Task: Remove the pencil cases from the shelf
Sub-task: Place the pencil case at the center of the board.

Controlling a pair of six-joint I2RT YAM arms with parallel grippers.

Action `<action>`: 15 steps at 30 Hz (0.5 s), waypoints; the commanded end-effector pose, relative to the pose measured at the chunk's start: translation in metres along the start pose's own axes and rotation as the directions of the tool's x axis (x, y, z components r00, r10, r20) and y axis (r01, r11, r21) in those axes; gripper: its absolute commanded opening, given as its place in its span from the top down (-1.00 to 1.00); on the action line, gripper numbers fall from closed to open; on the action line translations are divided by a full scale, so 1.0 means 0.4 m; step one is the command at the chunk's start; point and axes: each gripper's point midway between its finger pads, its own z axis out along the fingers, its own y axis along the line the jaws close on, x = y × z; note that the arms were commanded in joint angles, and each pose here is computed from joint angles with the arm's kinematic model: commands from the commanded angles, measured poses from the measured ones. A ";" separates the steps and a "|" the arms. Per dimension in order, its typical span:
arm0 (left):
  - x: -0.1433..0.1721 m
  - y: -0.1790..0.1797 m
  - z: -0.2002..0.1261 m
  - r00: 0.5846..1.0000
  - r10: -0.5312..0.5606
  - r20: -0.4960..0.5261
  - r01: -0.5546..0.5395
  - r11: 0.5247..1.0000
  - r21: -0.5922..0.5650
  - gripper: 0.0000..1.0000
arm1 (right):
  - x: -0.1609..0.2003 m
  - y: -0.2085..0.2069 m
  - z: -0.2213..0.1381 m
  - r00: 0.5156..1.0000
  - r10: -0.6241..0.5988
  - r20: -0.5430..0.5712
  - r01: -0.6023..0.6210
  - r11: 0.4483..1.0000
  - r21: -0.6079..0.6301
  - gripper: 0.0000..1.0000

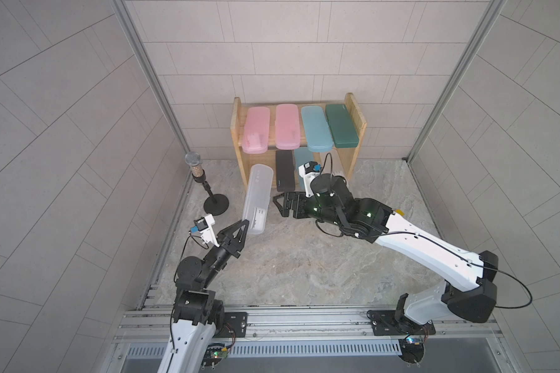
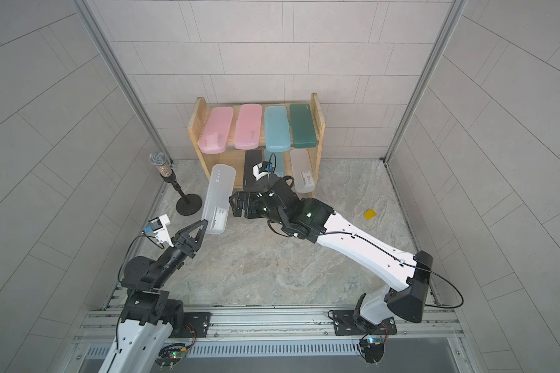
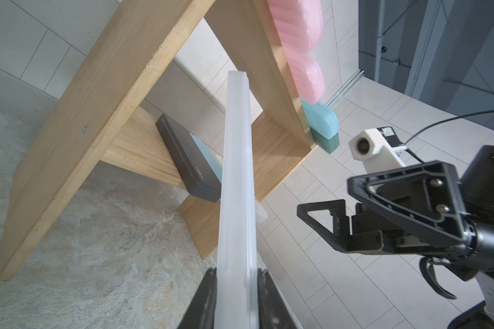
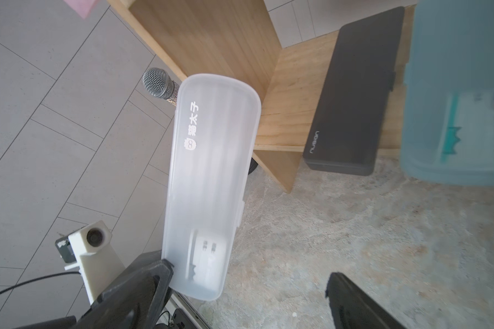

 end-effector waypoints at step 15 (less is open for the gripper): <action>-0.005 -0.028 -0.030 0.999 0.033 0.026 -0.034 0.999 0.022 1.00 | 0.005 0.101 0.119 1.000 -0.007 -0.019 0.007 1.000 -0.018 -1.00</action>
